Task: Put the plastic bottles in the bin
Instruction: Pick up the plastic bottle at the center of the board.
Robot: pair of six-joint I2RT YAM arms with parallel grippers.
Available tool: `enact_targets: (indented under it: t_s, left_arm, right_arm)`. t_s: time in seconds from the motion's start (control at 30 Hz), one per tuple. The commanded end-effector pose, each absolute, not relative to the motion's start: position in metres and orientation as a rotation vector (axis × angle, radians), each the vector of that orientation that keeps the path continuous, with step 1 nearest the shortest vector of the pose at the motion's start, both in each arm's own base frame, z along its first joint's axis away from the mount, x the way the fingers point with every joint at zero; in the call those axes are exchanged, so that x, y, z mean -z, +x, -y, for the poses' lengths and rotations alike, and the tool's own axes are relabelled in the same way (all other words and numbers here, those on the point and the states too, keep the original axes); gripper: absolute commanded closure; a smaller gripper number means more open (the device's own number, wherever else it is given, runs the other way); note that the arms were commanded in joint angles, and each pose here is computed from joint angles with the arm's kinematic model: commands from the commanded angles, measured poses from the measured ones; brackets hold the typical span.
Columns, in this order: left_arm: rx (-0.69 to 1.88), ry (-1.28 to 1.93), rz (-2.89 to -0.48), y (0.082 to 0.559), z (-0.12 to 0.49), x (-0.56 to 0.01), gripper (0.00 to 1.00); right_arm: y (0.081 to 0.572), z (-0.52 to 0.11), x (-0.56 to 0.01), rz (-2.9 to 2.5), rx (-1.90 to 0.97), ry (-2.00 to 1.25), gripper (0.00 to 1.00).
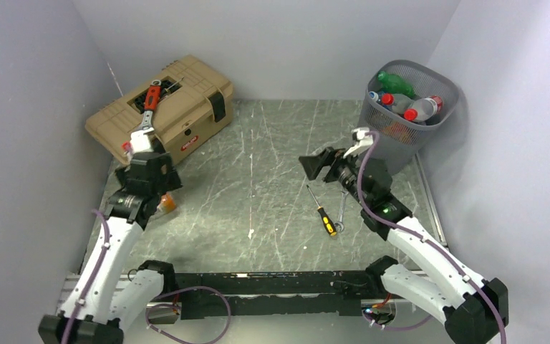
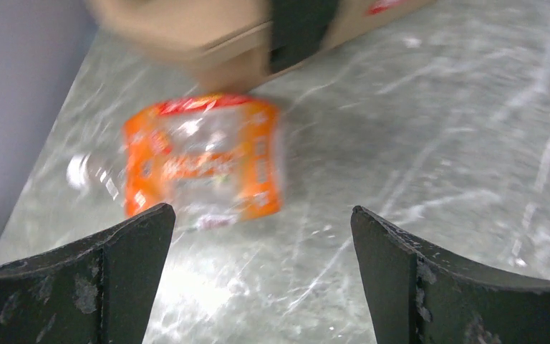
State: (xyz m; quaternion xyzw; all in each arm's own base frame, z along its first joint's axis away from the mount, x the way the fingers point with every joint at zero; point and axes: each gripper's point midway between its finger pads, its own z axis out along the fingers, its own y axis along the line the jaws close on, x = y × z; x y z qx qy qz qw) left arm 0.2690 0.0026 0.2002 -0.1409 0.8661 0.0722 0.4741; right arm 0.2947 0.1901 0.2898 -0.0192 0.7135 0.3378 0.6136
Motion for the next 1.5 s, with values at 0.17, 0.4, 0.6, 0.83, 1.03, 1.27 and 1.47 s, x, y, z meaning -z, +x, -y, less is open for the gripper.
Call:
enact_targets:
  t_s: [0.17, 0.4, 0.6, 0.83, 1.03, 1.27, 1.47]
  left_arm:
    - [-0.083, -1.069, -1.967, 0.222, -0.047, -0.176, 0.01]
    - [0.040, -1.644, -1.571, 0.192, -0.061, -0.164, 0.01]
    - [0.145, -1.866, -1.304, 0.181, -0.066, -0.131, 0.01]
    - [0.165, -1.956, -1.055, 0.185, -0.085, -0.109, 0.01]
    - [0.136, -1.995, -1.008, 0.200, -0.092, -0.091, 0.01]
    - [0.153, -1.999, -1.002, 0.216, -0.097, -0.071, 0.06]
    - [0.143, -2.009, -1.047, 0.227, -0.094, -0.057, 0.12]
  right_arm:
    - [0.254, -0.237, -0.270, -1.642, -1.002, -0.126, 0.10]
    - [0.226, -0.254, -0.255, -1.680, -1.062, -0.202, 0.10]
    - [0.212, -0.261, -0.253, -1.686, -1.093, -0.251, 0.10]
    - [0.196, -0.257, -0.247, -1.701, -1.098, -0.286, 0.10]
    - [0.191, -0.245, -0.245, -1.693, -1.057, -0.292, 0.10]
    - [0.188, -0.240, -0.238, -1.697, -1.052, -0.291, 0.10]
    - [0.189, -0.238, -0.242, -1.689, -1.037, -0.295, 0.09]
